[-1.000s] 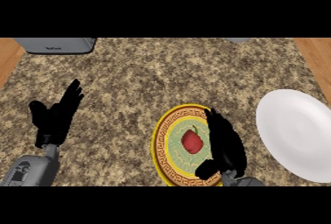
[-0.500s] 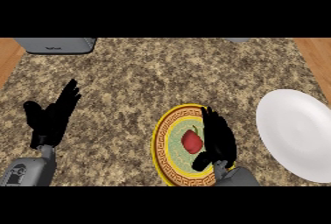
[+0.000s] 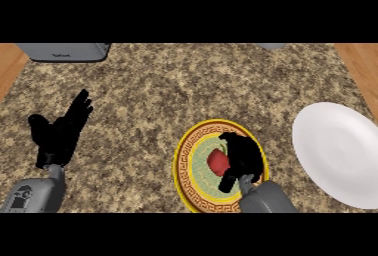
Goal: Pick the bell pepper from the plate and place it in the plate
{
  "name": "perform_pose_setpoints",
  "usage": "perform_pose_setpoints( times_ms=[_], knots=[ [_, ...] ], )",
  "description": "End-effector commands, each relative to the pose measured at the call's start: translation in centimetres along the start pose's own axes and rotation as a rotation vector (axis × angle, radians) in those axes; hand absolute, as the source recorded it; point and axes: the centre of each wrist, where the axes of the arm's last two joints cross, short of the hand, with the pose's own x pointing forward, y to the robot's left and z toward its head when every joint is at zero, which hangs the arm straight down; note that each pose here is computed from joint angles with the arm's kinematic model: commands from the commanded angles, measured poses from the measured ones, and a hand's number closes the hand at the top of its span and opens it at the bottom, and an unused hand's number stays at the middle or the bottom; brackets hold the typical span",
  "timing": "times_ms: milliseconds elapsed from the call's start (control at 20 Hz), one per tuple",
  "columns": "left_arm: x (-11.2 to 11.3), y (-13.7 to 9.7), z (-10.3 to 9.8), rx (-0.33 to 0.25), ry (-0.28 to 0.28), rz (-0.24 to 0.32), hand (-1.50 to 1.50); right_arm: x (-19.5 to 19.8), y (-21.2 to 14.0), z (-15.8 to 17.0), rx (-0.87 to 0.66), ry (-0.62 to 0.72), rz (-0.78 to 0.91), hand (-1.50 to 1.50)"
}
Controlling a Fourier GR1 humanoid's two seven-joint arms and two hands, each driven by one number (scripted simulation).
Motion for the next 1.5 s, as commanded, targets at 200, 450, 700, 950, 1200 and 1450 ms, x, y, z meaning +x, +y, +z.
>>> perform_pose_setpoints(
  times_ms=[200,450,700,950,1200,1450],
  knots=[
    [0.0,0.0,-0.4,-0.005,-0.005,-0.01,0.0,2.5,1.3,-0.6,0.032,-0.082,0.003,1.5],
    [-0.4,-1.4,-0.8,-0.002,0.017,-0.001,0.0,0.7,3.1,0.5,-0.044,-0.108,-0.012,1.5],
    [-0.7,-0.5,0.6,-0.013,0.006,-0.01,0.0,1.5,0.3,-1.3,-0.055,-0.195,-0.142,1.5],
    [1.3,-0.2,-1.0,0.007,0.03,0.007,0.0,1.9,-1.5,0.7,-0.29,-0.22,-0.063,1.5],
    [-0.7,0.3,0.0,0.02,0.026,-0.006,0.0,1.1,-4.7,2.0,-0.68,-0.199,-0.13,1.5],
    [-1.2,-0.6,0.2,0.022,0.013,0.013,0.0,1.3,-7.5,3.7,-0.895,-0.047,-0.14,1.5]
  ],
)
